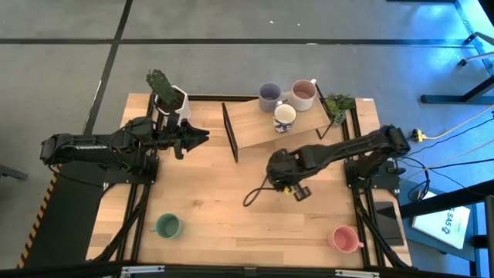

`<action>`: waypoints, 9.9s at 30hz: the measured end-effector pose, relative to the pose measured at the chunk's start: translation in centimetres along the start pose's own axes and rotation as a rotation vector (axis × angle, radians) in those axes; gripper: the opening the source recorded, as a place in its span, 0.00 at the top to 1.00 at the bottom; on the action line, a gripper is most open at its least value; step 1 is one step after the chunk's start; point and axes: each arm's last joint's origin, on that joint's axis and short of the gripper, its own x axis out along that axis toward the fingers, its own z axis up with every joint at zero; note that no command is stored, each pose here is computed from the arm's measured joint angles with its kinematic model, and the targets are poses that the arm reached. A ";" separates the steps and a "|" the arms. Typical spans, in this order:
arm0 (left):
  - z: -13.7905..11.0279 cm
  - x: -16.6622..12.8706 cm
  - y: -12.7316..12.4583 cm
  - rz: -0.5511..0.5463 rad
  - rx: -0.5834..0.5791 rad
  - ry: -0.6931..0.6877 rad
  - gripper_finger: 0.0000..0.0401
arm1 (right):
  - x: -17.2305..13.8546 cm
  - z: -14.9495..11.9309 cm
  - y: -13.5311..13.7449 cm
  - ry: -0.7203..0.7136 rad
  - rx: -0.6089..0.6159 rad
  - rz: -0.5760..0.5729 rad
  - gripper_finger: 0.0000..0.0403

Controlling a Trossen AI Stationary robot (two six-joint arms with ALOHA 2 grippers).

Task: Place coffee mugs
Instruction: Put the white-green mug on the shelf, then put the pink mug on the shelf

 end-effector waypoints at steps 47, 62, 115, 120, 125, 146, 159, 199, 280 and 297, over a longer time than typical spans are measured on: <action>0.1 0.0 0.1 0.045 0.000 -0.035 0.58 | -8.3 -13.9 -8.4 0.226 -0.031 -0.098 1.00; 0.1 0.0 0.1 0.046 -0.002 -0.035 0.58 | -7.9 -13.7 -8.5 0.240 -0.118 -0.070 1.00; 0.1 0.0 0.1 0.048 -0.008 -0.037 0.58 | -7.1 -14.6 -10.2 0.199 0.470 -0.044 1.00; 0.1 0.0 0.1 0.048 -0.008 -0.037 0.58 | -7.1 -14.5 -10.2 0.181 0.593 -0.041 1.00; 0.1 0.0 0.1 0.048 -0.008 -0.038 0.58 | -7.0 -14.1 -10.6 0.113 0.739 -0.065 1.00; 0.1 0.0 0.2 0.066 -0.008 -0.051 0.58 | -7.0 -13.6 -11.3 0.023 1.145 -0.151 1.00; 0.2 0.0 0.2 0.068 -0.035 -0.054 0.58 | -6.8 -13.3 -11.7 -0.014 1.265 -0.167 1.00; 0.2 0.0 0.2 0.062 -0.035 -0.054 0.58 | -8.8 -12.7 -14.0 -0.063 1.154 -0.331 0.63; -0.5 -0.1 -0.7 -0.185 -0.056 0.143 0.58 | -6.7 -4.3 11.5 0.023 0.959 0.283 0.61; -0.7 -0.1 -0.9 -0.184 -0.053 0.144 0.58 | -2.3 -2.9 22.1 0.220 1.081 0.210 0.54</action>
